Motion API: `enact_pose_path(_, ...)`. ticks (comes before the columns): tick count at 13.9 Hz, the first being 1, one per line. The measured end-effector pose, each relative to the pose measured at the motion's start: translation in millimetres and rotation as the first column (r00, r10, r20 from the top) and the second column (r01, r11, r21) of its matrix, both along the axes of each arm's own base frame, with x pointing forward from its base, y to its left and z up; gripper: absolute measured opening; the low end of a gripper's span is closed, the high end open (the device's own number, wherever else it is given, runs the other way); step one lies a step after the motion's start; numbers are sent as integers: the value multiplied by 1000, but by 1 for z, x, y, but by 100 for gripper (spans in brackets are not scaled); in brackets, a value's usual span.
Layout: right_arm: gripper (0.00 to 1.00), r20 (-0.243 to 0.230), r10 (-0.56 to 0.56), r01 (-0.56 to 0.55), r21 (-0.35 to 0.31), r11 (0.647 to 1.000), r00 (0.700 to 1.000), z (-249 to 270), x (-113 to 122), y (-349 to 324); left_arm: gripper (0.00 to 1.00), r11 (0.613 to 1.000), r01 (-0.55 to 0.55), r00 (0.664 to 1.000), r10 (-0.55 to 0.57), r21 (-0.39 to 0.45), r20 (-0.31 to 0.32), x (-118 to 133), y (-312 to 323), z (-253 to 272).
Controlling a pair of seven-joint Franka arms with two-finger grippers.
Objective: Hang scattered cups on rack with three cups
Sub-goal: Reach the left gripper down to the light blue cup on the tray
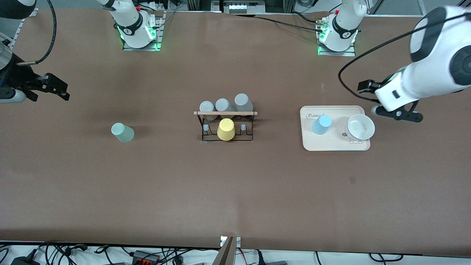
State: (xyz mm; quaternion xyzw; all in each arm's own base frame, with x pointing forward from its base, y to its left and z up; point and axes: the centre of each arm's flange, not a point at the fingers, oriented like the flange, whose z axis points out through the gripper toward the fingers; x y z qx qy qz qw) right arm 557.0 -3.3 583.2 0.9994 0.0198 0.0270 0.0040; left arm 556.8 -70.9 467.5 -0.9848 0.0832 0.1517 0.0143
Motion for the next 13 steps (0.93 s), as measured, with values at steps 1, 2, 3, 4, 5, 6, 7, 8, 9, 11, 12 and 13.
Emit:
enact_pose_path(1, 100, -1, 0, 0, 0, 1000, 1000, 0, 0, 0, 100, 1000, -31, 998, 31, 0, 49, 2, 0, -26)
enact_pose_path(2, 100, -1, 0, 0, 0, 1000, 1000, -1, 0, 0, 100, 997, -78, 992, 77, 1, 101, 1, -2, -52)
enact_pose_path(3, 100, -2, 1, -1, 0, 1000, 1000, -1, 0, 0, 100, 993, -119, 982, 118, -2, 146, -5, -11, -79)
enact_pose_path(4, 100, -3, 2, -2, 0, 1000, 1000, -1, 0, 1, 100, 989, -146, 972, 145, -7, 183, -14, -28, -102)
enact_pose_path(5, 100, -4, 2, -2, 0, 1000, 1000, -2, 0, 1, 100, 987, -160, 961, 158, -8, 225, -25, -47, -123)
enact_pose_path(6, 100, -5, 3, -3, 0, 1000, 1000, -3, 1, 2, 100, 987, -161, 950, 157, -9, 269, -36, -60, -143)
enact_pose_path(7, 100, -7, 3, -3, 0, 1000, 1000, -4, 1, 2, 100, 987, -160, 941, 158, -18, 301, -44, -63, -161)
enact_pose_path(8, 100, -10, 3, -3, 0, 1000, 1000, -5, 2, 2, 100, 986, -162, 934, 162, -28, 318, -49, -59, -175)
enact_pose_path(9, 100, -13, 4, -4, -1, 1000, 1000, -7, 3, 2, 100, 985, -169, 931, 171, -34, 322, -51, -54, -185)
enact_pose_path(11, 100, -17, 4, -4, -1, 1000, 1000, -9, 4, 2, 100, 983, -181, 931, 183, -37, 317, -51, -46, -196)
enact_pose_path(12, 100, -17, 4, -4, -1, 1000, 1000, -9, 4, 3, 100, 982, -182, 929, 185, -41, 321, -51, -46, -199)
enact_pose_path(13, 100, -17, 4, -4, -1, 1000, 1000, -9, 4, 3, 100, 983, -180, 927, 185, -47, 327, -52, -46, -202)
